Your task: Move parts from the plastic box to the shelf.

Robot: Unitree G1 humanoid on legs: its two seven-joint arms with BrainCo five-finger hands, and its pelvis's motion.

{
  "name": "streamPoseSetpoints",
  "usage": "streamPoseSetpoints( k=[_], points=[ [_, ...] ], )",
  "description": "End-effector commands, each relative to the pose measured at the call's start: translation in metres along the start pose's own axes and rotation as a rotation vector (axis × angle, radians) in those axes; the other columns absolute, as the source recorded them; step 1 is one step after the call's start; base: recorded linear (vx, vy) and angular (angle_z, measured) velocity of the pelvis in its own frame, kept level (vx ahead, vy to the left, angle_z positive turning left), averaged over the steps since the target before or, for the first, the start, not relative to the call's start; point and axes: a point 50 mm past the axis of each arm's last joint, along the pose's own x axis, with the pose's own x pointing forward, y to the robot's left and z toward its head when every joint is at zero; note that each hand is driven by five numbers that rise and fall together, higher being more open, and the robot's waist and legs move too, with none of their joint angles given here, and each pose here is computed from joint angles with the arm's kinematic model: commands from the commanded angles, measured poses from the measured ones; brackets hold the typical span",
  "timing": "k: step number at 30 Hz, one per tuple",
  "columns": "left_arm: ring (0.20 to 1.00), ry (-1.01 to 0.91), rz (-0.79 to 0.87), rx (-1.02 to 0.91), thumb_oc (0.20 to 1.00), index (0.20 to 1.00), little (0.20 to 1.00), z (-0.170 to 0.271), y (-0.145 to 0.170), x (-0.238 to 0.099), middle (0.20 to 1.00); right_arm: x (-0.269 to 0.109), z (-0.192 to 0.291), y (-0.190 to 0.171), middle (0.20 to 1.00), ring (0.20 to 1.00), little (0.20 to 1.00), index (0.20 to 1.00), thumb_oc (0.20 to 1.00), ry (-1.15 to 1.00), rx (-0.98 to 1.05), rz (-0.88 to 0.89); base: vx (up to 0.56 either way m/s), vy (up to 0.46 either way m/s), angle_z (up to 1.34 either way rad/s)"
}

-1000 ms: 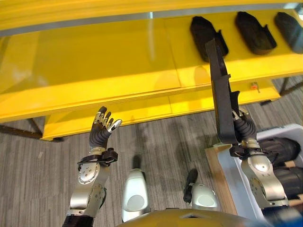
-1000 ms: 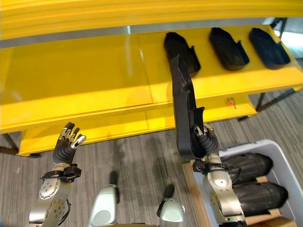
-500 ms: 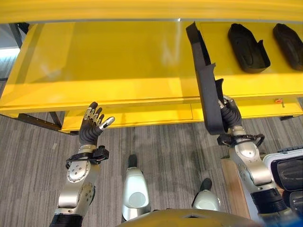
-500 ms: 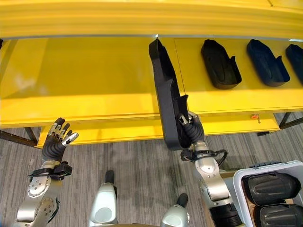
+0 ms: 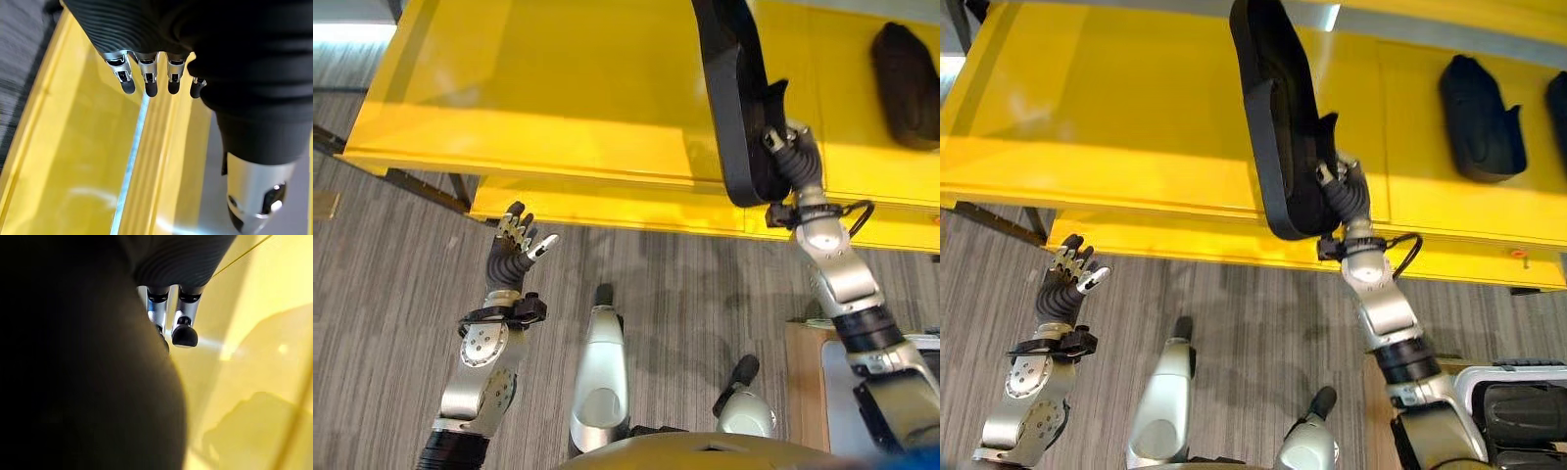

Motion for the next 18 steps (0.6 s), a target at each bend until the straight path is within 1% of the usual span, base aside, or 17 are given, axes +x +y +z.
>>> streamPoseSetpoints(
  k=[1,3,4,5,8,9,10,11,12,14,16,18],
  points=[
    [1.0,-0.158,-0.101,-0.035,1.0,1.0,1.0,0.033,-0.02,0.002,1.0,0.04,0.063,-0.022,0.2,0.2,0.2,0.2,0.2,-0.223,-0.038,-0.133,-0.07,0.012,-0.01],
    [1.0,-0.169,-0.12,-0.04,1.0,1.0,1.0,0.036,-0.024,0.003,1.0,0.052,0.079,-0.025,0.2,0.2,0.2,0.2,0.2,-0.257,-0.064,-0.161,-0.05,0.001,0.0],
    [1.0,-0.171,-0.12,-0.042,1.0,1.0,1.0,0.036,-0.024,0.003,1.0,0.053,0.08,-0.025,0.2,0.2,0.2,0.2,0.2,-0.259,-0.064,-0.161,-0.05,0.008,0.01],
    [1.0,-0.182,-0.131,-0.05,1.0,1.0,1.0,0.038,-0.027,0.003,1.0,0.062,0.094,-0.032,0.2,0.2,0.2,0.2,0.2,-0.292,-0.107,-0.197,0.02,-0.034,0.02],
    [1.0,-0.184,-0.155,-0.061,1.0,1.0,1.0,0.039,-0.032,0.002,1.0,0.072,0.11,-0.038,0.2,0.2,0.2,0.2,0.2,-0.323,-0.125,-0.242,0.01,-0.009,0.08],
    [1.0,-0.191,-0.173,-0.071,1.0,1.0,1.0,0.041,-0.036,0.002,1.0,0.08,0.119,-0.046,0.2,0.2,0.2,0.2,0.2,-0.323,-0.142,-0.285,-0.02,0.009,0.06],
    [1.0,-0.193,-0.173,-0.072,1.0,1.0,1.0,0.041,-0.036,0.002,1.0,0.08,0.12,-0.046,0.2,0.2,0.2,0.2,0.2,-0.325,-0.142,-0.285,-0.02,0.02,0.06],
    [1.0,-0.193,-0.196,-0.088,1.0,1.0,1.0,0.041,-0.041,0.001,1.0,0.089,0.124,-0.057,0.2,0.2,0.2,0.2,0.2,-0.304,-0.151,-0.346,0.0,0.026,0.04],
    [1.0,-0.194,-0.203,-0.099,1.0,1.0,1.0,0.041,-0.043,0.001,1.0,0.093,0.128,-0.062,0.2,0.2,0.2,0.2,0.2,-0.298,-0.149,-0.369,0.0,0.026,0.03],
    [1.0,-0.197,-0.211,-0.109,1.0,1.0,1.0,0.042,-0.045,0.001,1.0,0.097,0.131,-0.065,0.2,0.2,0.2,0.2,0.2,-0.29,-0.149,-0.388,0.0,0.007,0.02],
    [1.0,-0.207,-0.235,-0.123,1.0,1.0,1.0,0.044,-0.051,0.003,1.0,0.106,0.133,-0.085,0.2,0.2,0.2,0.2,0.2,-0.238,-0.188,-0.47,0.01,0.017,0.02],
    [1.0,-0.215,-0.238,-0.128,1.0,1.0,1.0,0.046,-0.052,0.003,1.0,0.108,0.133,-0.089,0.2,0.2,0.2,0.2,0.2,-0.227,-0.204,-0.477,0.0,0.0,0.0]
  ],
)
